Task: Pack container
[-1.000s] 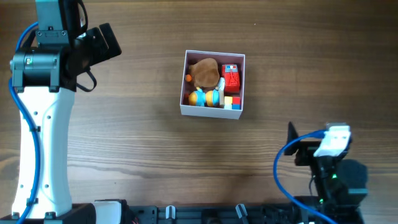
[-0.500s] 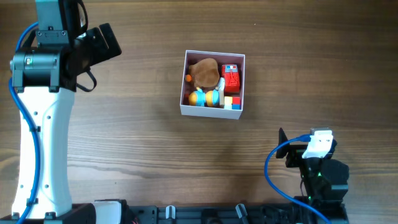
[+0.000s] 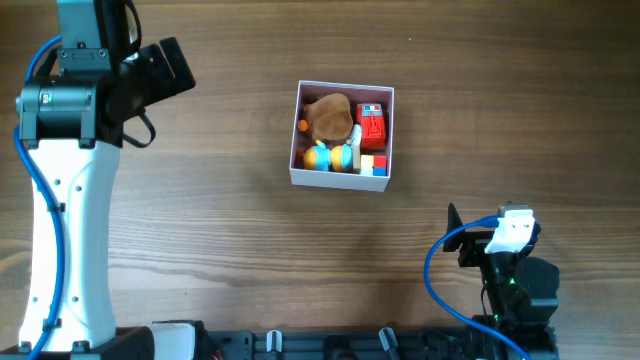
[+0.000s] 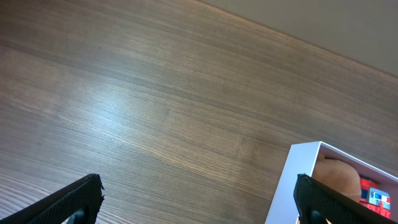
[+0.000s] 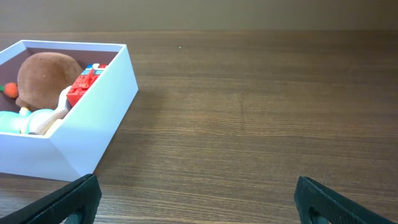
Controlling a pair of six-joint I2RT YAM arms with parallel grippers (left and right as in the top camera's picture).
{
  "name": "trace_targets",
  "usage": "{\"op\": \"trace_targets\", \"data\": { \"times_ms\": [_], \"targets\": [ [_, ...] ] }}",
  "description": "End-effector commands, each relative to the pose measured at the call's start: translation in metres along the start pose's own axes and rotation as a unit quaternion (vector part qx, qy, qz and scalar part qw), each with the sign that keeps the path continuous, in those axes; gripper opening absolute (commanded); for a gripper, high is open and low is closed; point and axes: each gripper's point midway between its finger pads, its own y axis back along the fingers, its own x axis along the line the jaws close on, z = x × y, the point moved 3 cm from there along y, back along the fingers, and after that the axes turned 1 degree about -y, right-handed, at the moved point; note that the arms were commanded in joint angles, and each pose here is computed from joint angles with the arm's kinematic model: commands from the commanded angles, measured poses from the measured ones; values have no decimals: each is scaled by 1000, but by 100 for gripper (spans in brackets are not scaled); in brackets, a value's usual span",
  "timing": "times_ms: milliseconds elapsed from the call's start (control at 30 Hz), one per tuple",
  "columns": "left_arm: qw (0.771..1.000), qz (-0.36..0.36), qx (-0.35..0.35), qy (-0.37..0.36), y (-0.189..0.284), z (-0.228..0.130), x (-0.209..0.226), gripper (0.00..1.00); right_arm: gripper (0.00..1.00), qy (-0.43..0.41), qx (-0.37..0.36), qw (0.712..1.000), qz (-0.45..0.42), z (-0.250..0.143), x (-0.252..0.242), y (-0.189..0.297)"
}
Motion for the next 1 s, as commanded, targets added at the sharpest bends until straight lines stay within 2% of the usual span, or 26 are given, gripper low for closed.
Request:
{"op": "trace_targets", "data": {
  "times_ms": [0, 333, 433, 533, 733, 833, 967],
  "targets": [
    [1000, -2, 3, 3, -2, 0, 1, 100, 100, 5, -9, 1000, 6, 2, 1, 0],
    [1000, -1, 3, 4, -2, 1, 2, 100, 100, 5, -9, 1000, 6, 2, 1, 0],
    [1000, -1, -9, -7, 11, 0, 1, 100, 100, 5, -9, 1000, 6, 2, 1, 0],
    [999, 30, -26, -18, 35, -4, 16, 100, 100, 5, -9, 1000, 6, 2, 1, 0],
    [992, 9, -129, 5, 89, -11, 31, 100, 100, 6, -9, 1000, 6, 2, 1, 0],
    [986, -8, -168, 14, 94, -33, 38, 100, 100, 5, -9, 1000, 6, 2, 1, 0],
    [984, -33, -172, 12, 72, -86, 46, 100, 100, 5, -9, 1000, 6, 2, 1, 0]
  ]
}}
